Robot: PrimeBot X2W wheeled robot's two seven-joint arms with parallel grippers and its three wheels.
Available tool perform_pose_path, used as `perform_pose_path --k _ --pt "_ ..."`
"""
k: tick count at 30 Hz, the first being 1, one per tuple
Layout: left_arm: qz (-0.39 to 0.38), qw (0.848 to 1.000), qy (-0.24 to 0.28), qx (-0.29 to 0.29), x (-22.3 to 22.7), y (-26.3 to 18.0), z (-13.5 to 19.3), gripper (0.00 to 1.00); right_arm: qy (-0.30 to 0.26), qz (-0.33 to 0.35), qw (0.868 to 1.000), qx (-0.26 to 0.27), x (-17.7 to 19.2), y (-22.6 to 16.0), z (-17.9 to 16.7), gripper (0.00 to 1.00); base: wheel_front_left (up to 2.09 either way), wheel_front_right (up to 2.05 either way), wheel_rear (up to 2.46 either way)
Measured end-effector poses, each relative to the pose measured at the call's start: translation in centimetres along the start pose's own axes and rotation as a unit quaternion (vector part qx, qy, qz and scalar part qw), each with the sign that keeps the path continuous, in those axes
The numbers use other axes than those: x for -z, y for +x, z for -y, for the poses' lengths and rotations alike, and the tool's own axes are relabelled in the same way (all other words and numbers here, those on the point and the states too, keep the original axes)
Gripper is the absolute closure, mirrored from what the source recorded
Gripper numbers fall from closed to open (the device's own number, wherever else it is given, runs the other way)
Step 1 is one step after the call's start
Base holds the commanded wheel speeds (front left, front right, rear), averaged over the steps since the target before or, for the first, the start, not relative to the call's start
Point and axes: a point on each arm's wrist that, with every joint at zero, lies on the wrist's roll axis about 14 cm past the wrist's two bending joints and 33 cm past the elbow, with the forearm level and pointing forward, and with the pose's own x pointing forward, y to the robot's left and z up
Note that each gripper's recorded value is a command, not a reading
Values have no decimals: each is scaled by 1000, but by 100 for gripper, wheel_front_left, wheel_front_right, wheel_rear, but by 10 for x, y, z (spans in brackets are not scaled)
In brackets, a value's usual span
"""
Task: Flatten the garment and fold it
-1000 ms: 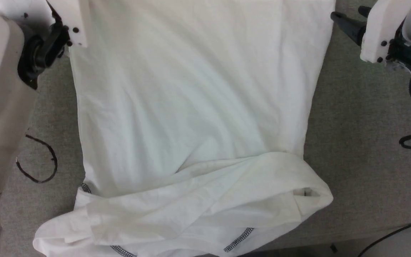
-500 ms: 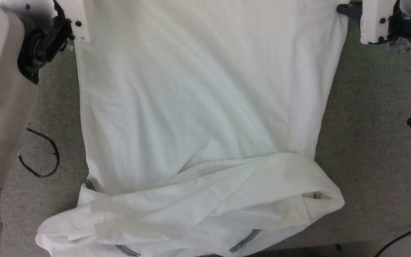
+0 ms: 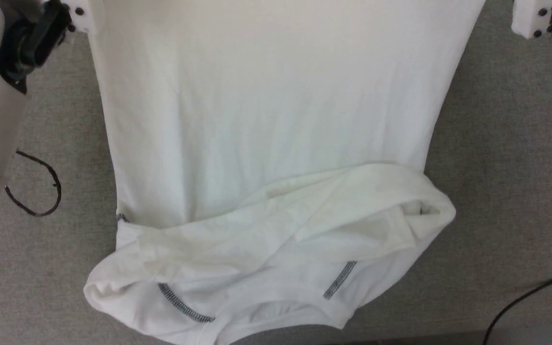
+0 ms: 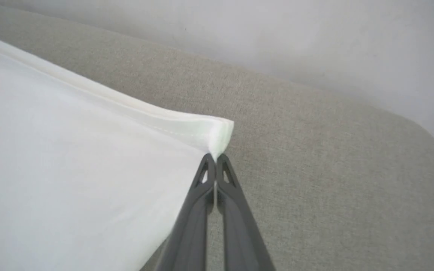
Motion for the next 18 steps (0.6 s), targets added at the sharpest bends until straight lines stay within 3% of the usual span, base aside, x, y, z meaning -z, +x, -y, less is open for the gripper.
perform_pose_path --k 10,14,18 --pt "103 994 6 -31 -64 -31 -20 100 -24 176 984 7 -95 -40 -2 100 0 0 0" --pt "134 990 -2 -46 -75 -48 -29 100 -32 203 979 -9 -106 -53 -14 100 0 0 0" --pt "142 987 -40 -68 -54 -71 -36 100 -43 191 980 -44 -84 -61 -39 100 0 0 0"
